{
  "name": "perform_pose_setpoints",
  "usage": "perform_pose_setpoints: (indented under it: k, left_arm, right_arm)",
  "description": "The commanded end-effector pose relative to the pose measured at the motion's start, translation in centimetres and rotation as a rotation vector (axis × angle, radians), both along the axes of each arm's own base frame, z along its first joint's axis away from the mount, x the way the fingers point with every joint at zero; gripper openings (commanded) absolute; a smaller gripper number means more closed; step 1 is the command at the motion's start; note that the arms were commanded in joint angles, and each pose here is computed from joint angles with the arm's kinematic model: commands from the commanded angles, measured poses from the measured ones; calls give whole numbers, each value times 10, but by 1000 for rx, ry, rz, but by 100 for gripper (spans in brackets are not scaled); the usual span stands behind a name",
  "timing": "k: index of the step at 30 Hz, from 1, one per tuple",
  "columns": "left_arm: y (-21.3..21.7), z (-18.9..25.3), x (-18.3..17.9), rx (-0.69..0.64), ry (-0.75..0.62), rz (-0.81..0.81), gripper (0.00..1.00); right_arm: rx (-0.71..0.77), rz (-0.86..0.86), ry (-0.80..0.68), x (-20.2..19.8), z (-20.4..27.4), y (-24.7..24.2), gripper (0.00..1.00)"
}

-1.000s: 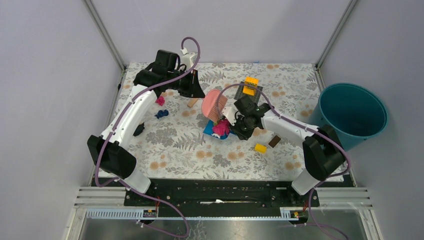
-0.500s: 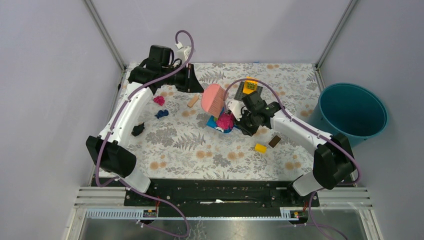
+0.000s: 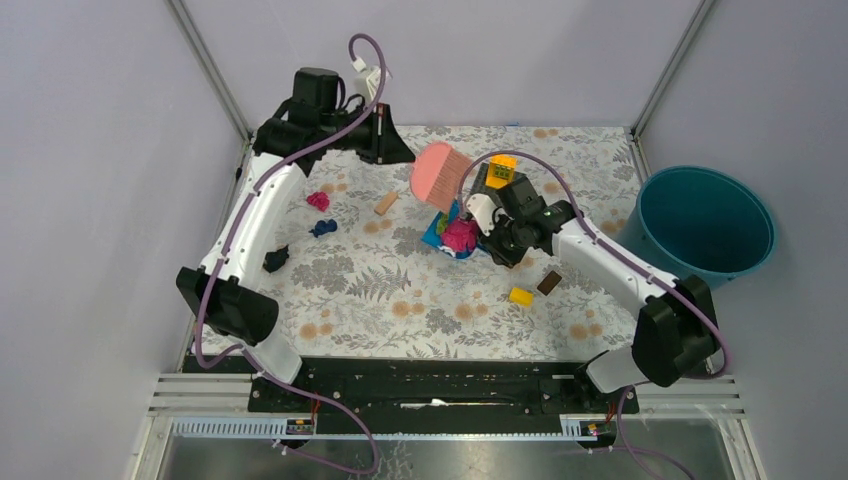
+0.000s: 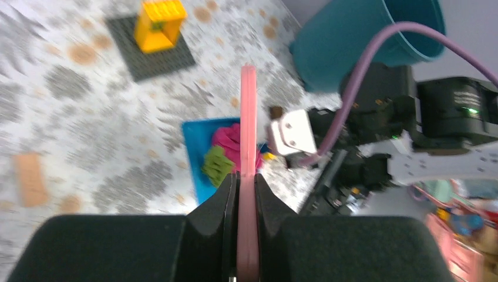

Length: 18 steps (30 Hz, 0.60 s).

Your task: Sweep away the paper scraps from the table

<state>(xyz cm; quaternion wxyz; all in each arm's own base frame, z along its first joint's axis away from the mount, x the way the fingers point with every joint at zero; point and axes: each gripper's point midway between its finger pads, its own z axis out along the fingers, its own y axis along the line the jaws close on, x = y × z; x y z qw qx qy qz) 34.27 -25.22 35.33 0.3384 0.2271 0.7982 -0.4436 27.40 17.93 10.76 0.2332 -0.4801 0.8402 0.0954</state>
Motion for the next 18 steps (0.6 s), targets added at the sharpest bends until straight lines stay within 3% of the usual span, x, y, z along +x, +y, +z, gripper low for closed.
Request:
perform_pose_setpoints:
  k: [1,7,13,18]
  left_arm:
    - [30,63,36,104,-365,151,0]
    - [65,88,58,187,-516,306,0]
    - [68,55,60,232,-445,314,0]
    - [65,42,61,230,-407,295,0]
  right_arm:
    - [55,-30,-92,9,46,-4,0]
    - [71,-104,-124,17,81,-23,0]
    - [76,-227,-128,30,124,-53,0]
    - [82,-437,-80,42,156,-91,0]
